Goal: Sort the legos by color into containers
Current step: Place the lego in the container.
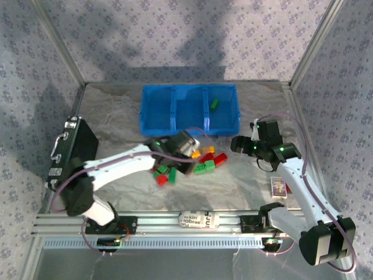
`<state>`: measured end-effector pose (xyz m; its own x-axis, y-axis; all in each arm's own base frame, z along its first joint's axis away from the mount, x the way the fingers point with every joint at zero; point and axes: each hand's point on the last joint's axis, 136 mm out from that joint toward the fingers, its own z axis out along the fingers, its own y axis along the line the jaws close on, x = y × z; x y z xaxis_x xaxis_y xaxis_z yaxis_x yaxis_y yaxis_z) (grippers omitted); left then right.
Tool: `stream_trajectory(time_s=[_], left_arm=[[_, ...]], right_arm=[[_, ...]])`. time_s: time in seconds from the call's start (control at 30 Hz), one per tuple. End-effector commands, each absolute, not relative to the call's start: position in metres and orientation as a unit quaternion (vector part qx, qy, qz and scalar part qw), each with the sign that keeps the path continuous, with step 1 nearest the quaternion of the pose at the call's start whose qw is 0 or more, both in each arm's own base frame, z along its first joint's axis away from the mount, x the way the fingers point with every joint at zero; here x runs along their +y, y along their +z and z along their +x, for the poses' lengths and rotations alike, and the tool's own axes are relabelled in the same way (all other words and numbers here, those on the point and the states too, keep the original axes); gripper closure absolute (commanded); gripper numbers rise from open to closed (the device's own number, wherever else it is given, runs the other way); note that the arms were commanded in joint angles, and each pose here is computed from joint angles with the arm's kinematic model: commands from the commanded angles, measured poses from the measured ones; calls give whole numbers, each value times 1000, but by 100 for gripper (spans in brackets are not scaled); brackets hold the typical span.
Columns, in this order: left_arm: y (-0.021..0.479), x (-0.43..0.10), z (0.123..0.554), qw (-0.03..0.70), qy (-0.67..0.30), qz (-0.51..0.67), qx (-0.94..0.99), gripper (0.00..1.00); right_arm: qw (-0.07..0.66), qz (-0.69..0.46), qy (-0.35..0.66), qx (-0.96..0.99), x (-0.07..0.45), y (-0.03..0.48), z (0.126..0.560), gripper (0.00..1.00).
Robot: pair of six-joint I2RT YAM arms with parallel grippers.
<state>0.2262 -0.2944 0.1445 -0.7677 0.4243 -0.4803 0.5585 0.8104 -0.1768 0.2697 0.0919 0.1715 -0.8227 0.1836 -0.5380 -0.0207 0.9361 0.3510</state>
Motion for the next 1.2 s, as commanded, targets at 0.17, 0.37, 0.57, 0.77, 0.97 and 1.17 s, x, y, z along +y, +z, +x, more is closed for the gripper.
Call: stream_trajectory(time_s=[0.17, 0.37, 0.57, 0.77, 0.97, 1.17], left_arm=[[224, -203, 344, 324, -136, 97, 931, 65], [217, -163, 415, 283, -65, 22, 957, 27], [253, -175, 382, 395, -100, 14, 913, 0], [236, -172, 334, 384, -126, 27, 914, 4], [200, -180, 293, 343, -129, 58, 929, 11], [156, -188, 266, 293, -150, 66, 942, 19]], right_arm=[[284, 54, 200, 936, 100, 165, 269, 19], [285, 47, 211, 934, 109, 176, 271, 19], [284, 32, 201, 937, 110, 170, 262, 16], [265, -12, 209, 941, 127, 156, 256, 17], [255, -58, 195, 945, 147, 151, 257, 19], [241, -100, 172, 950, 171, 151, 265, 21]])
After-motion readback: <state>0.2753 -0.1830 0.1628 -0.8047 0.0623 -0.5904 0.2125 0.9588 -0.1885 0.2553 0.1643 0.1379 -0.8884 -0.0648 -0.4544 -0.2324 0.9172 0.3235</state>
